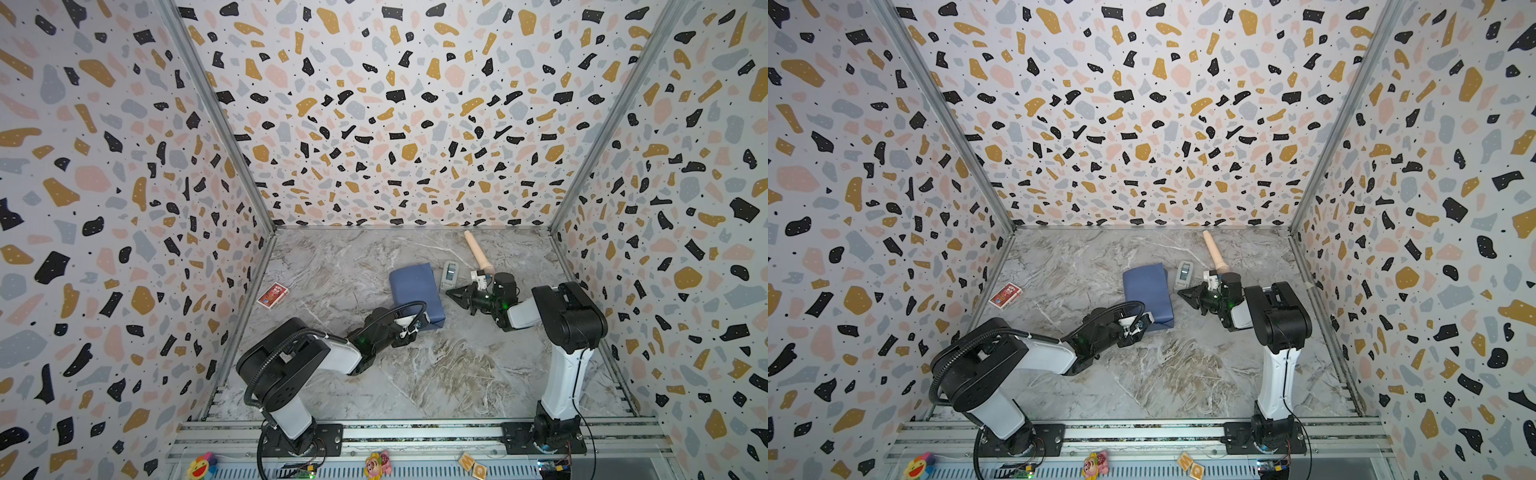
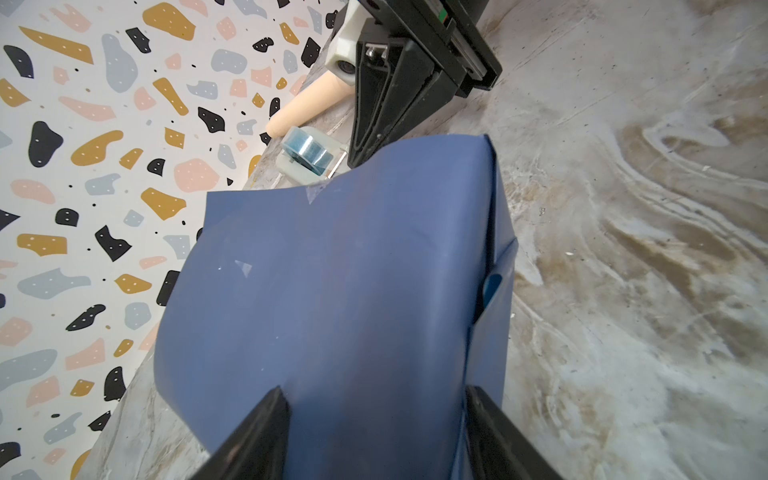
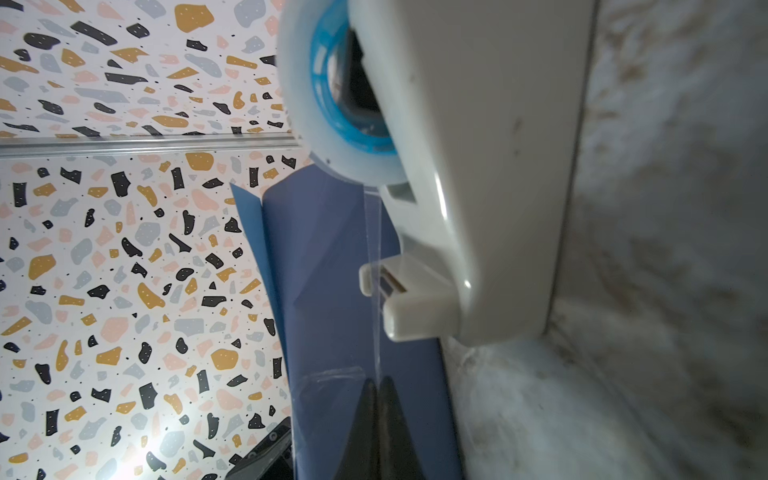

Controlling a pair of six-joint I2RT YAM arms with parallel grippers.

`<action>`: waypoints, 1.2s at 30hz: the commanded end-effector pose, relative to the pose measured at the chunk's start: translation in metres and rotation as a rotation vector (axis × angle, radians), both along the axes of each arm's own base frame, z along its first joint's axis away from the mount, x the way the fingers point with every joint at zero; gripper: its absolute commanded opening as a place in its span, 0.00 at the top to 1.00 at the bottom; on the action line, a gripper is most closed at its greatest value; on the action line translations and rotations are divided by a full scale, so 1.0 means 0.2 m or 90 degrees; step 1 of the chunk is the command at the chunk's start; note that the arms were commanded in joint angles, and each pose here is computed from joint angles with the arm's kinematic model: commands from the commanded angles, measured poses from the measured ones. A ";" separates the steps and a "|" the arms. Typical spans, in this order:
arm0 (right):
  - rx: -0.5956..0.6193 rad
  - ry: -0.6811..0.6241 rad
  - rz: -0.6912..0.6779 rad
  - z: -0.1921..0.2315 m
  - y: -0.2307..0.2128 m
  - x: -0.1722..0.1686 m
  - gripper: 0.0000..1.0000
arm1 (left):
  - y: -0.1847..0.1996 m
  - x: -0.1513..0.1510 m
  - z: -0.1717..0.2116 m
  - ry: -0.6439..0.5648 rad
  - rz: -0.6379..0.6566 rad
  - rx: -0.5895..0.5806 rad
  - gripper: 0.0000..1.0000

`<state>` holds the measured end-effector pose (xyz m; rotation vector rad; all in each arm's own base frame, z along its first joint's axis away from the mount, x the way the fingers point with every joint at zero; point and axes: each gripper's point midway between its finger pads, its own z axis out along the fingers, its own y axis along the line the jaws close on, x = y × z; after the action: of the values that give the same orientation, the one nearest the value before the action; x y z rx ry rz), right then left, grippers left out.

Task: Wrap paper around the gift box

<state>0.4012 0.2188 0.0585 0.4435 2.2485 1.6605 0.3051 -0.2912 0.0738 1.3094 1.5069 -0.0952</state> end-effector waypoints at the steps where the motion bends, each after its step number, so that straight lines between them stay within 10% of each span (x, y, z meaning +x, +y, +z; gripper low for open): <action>1: -0.033 0.025 0.027 -0.11 0.02 -0.06 1.00 | 0.04 -0.06 -0.19 0.083 -0.003 0.046 0.34; 21: -0.205 0.029 -0.016 -0.28 -0.17 -0.05 1.00 | 0.04 -0.06 -0.19 0.084 -0.003 0.049 0.35; 36: -0.178 -0.223 0.079 0.23 -0.13 -0.33 1.00 | 0.04 -0.06 -0.19 0.086 -0.003 0.049 0.35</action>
<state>0.3556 0.1841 0.0863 0.1228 2.2793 1.2894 0.3055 -0.2914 0.0737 1.3102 1.5087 -0.0955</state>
